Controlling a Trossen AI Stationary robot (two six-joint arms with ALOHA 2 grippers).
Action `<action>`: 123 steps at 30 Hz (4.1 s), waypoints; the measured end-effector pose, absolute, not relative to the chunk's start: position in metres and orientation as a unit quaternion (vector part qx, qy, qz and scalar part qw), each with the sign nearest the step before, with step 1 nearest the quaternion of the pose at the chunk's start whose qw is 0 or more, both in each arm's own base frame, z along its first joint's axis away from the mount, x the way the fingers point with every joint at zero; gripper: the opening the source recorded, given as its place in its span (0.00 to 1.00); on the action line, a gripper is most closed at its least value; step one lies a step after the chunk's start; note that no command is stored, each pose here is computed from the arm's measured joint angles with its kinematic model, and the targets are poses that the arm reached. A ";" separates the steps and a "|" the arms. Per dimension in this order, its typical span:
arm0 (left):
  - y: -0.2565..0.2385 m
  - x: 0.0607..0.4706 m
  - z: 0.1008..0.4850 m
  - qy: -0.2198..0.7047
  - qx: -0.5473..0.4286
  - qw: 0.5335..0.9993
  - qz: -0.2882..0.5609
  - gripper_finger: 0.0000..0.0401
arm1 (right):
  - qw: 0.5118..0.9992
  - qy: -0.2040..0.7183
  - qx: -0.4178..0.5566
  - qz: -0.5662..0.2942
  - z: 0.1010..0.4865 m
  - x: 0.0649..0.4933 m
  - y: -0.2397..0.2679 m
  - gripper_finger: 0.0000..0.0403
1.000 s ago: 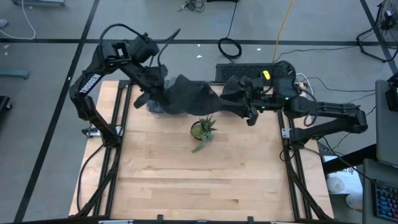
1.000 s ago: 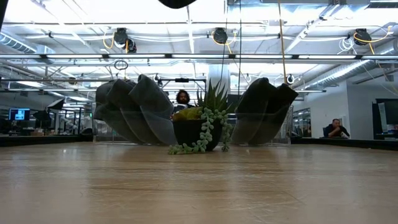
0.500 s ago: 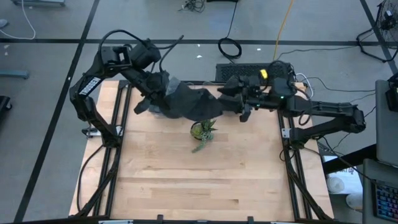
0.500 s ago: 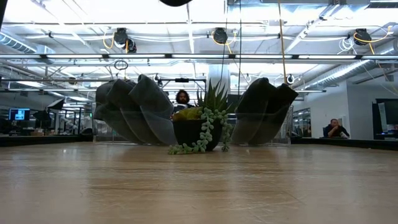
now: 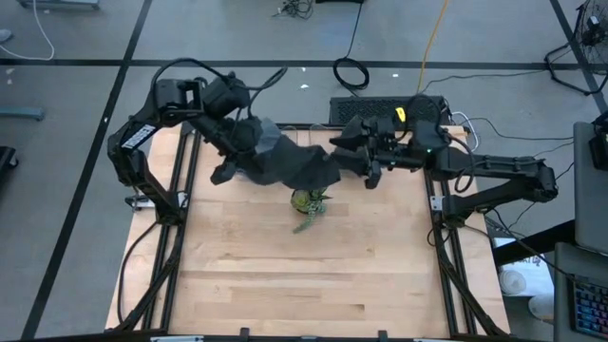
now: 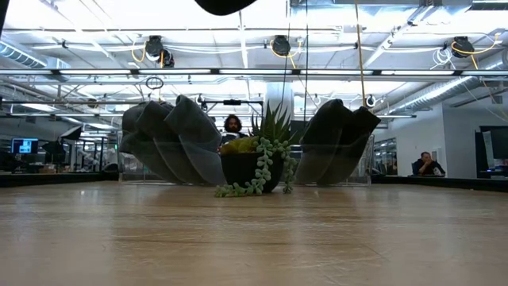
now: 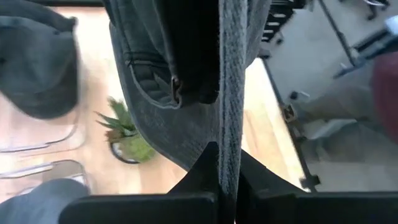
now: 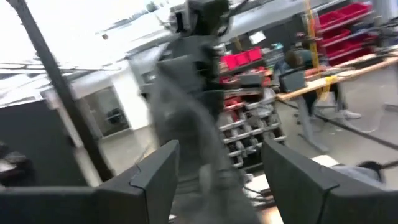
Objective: Pick & Place hat
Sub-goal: Put the black cap into the right transparent bin
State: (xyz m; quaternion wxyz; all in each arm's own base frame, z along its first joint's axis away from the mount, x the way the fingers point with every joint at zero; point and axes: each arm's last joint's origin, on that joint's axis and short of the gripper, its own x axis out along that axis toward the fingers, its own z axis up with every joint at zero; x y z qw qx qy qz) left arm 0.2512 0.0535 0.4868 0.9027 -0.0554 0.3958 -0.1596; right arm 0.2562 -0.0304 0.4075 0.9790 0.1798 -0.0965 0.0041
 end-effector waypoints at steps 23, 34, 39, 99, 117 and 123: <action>0.037 0.268 0.490 0.374 -0.072 0.916 -0.127 0.02 | 0.986 -0.060 0.158 0.006 0.403 0.253 -0.025 0.54; 0.037 0.268 0.490 0.373 -0.071 0.917 -0.126 0.02 | 0.986 -0.051 0.161 0.008 0.398 0.260 -0.026 0.49; 0.037 0.268 0.491 0.371 -0.068 0.917 -0.128 0.02 | 0.986 -0.053 0.158 0.008 0.398 0.259 -0.026 0.29; 0.078 0.159 0.523 0.354 -0.053 0.895 0.266 0.31 | 0.943 0.003 0.061 -0.326 0.420 0.268 -0.055 0.01; 0.065 0.131 0.534 0.327 -0.022 0.910 0.255 0.31 | 0.913 0.133 0.096 -0.375 0.367 0.302 -0.124 0.01; 0.063 0.127 0.535 0.324 -0.014 0.912 0.253 0.30 | 0.900 0.158 0.109 -0.392 0.347 0.313 -0.140 0.01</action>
